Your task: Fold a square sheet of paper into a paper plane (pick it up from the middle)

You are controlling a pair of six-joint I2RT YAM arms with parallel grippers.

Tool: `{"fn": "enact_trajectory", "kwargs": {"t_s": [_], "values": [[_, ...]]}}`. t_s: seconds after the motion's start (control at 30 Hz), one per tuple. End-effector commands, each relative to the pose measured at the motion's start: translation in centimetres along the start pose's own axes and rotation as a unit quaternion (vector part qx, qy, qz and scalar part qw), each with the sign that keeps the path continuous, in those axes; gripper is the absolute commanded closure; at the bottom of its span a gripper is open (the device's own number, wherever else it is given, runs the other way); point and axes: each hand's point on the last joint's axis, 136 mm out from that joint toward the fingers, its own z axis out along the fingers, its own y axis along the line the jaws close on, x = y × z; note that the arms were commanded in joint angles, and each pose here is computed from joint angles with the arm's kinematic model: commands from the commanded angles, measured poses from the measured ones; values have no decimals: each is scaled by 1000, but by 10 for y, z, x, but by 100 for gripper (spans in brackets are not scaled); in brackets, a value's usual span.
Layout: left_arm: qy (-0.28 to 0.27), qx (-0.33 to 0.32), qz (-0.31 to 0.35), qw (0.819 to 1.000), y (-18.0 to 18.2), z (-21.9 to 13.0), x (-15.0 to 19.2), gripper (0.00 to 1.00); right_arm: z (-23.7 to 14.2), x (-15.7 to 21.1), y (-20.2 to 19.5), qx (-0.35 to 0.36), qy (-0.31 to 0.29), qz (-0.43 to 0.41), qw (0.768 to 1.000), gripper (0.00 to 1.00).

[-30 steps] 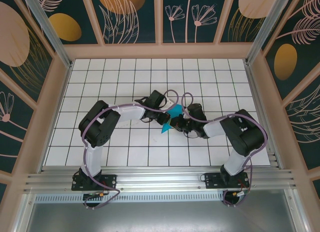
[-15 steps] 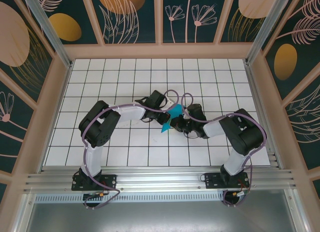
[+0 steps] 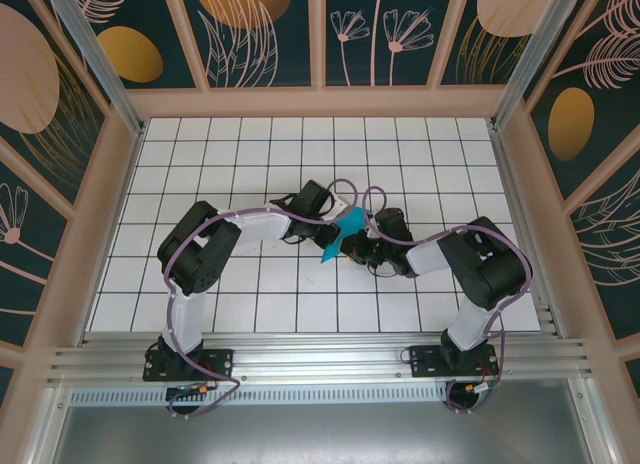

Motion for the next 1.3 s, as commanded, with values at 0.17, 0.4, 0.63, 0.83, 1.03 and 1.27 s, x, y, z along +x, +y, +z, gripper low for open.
{"fn": "enact_trajectory", "kwargs": {"t_s": [0.17,0.4,0.63,0.83,1.03,1.27], "values": [[12,-26,-4,1000,13,6,9,96,-10,-12,4,10,-26,-2,1000,87],[18,-32,-2,999,15,8,12,96,-19,-29,15,-2,-52,1,999,88],[21,-33,-3,999,16,9,13,96,-8,-39,15,2,-52,10,999,88],[20,-34,-2,999,16,8,12,96,1,-32,-28,78,-45,54,995,89],[22,-42,1,999,19,7,12,96,4,-27,-44,98,-40,59,993,89],[22,-45,1,999,19,5,9,96,-15,-43,-6,54,-59,31,996,87]]}}
